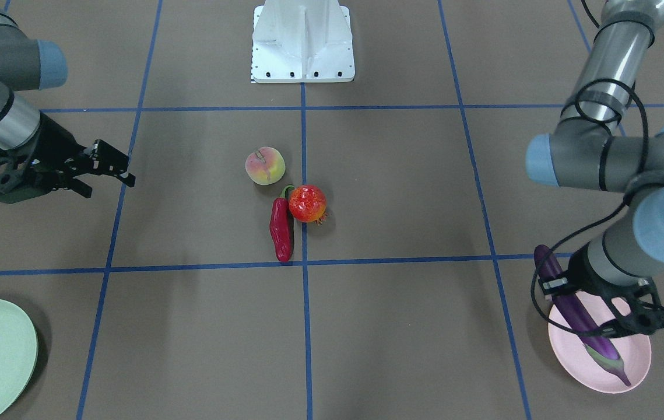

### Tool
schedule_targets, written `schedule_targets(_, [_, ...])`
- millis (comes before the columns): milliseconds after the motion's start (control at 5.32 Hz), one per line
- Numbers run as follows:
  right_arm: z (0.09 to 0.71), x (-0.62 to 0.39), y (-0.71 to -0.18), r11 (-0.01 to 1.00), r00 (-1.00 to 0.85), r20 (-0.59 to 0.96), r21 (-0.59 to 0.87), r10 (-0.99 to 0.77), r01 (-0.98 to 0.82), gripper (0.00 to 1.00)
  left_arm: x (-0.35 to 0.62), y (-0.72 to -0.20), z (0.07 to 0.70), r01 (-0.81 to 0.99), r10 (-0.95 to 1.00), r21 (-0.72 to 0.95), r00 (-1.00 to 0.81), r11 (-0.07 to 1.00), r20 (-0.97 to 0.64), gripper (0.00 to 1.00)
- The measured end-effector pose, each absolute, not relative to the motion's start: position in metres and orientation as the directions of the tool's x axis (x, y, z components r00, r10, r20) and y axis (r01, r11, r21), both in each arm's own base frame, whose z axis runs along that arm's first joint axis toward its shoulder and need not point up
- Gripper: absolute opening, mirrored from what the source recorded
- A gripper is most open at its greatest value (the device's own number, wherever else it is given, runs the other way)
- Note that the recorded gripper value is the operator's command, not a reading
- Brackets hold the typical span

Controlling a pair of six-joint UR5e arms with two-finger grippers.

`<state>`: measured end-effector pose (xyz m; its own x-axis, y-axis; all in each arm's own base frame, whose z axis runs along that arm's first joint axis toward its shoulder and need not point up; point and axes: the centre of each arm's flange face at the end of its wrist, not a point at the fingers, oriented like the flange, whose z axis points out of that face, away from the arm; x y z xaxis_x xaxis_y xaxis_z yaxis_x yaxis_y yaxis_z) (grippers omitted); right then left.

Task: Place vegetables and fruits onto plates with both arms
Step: 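Carry eggplant to pink plate with left gripper while right gripper reaches for peach, then release the eggplant on the pink plate while the right gripper grasps the peach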

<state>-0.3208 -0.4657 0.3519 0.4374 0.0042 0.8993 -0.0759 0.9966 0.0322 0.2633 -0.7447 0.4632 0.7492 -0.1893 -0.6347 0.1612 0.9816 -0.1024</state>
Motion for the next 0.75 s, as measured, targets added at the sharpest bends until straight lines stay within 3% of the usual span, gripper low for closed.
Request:
schedule_targets(188, [0.332,-0.350,-0.444,0.995,0.429,0.903,0.019,0.025,-0.097,1.00,0.256,-0.760,0.494,0.177,-0.210,-0.116,0.750,0.977,-0.628,0.22])
schedule_targets(564, [0.296,-0.398,-0.418,0.993,0.413,0.908,-0.023,0.069,-0.115,1.00,0.251,-0.769,0.529,0.187,-0.212,-0.108,0.746,0.976,-0.631,0.90])
schedule_targets(752, [0.276,-0.426,-0.407,0.991,0.432,0.896,-0.051,0.100,-0.123,1.00,0.246,-0.771,0.531,0.193,-0.211,-0.098,0.742,0.976,-0.636,1.00])
